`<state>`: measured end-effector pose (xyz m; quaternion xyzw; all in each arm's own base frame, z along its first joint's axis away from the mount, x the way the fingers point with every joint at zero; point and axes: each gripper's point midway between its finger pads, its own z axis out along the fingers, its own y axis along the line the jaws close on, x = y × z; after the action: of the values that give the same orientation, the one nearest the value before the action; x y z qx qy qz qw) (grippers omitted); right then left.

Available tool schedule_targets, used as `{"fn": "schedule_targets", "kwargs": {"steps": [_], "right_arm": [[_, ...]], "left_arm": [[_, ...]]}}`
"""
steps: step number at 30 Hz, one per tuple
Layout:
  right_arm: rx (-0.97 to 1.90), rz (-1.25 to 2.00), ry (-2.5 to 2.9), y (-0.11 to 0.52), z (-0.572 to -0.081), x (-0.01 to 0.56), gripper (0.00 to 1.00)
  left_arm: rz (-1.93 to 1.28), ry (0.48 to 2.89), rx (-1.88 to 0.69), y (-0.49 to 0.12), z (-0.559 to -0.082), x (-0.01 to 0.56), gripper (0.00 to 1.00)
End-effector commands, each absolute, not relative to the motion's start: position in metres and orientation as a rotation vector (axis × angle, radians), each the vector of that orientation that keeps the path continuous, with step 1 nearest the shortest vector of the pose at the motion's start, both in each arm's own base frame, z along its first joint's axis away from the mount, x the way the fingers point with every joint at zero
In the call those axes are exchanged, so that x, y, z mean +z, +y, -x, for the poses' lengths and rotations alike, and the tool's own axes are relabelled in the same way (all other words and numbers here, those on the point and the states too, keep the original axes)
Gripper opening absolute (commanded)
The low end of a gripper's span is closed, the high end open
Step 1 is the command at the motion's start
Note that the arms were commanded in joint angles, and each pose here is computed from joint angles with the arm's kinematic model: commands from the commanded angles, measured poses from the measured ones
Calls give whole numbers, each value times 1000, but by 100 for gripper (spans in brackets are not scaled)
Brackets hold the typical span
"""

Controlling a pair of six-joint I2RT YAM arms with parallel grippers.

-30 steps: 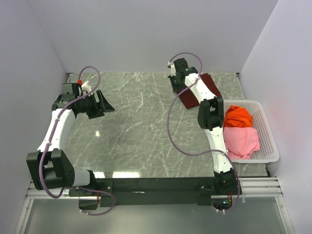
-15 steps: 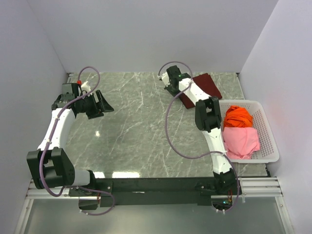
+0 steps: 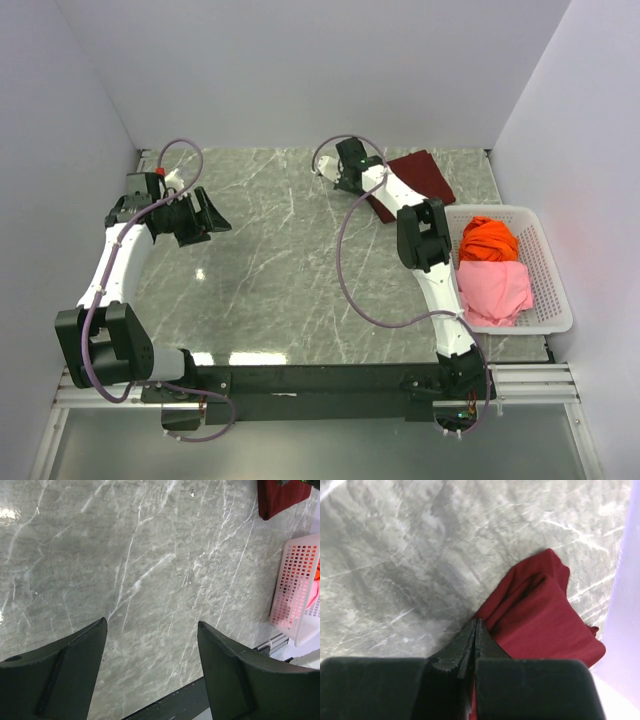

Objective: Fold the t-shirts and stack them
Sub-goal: Neatly place the folded tshirt to the corner

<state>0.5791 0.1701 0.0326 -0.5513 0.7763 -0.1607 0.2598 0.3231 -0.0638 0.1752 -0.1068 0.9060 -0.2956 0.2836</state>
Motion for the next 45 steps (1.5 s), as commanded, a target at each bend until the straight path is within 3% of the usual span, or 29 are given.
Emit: {"fn": "schedule_targets", "kwargs": {"steps": [1,45], "right_arm": [[-514,1570,2054,157,-588,27,0],[-818,1437,2158,-3,-632,16,0]], "left_arm": [[248,2383,-758,-59,-324,186,79],[260,2387,-775,-59,-331,182,78]]}}
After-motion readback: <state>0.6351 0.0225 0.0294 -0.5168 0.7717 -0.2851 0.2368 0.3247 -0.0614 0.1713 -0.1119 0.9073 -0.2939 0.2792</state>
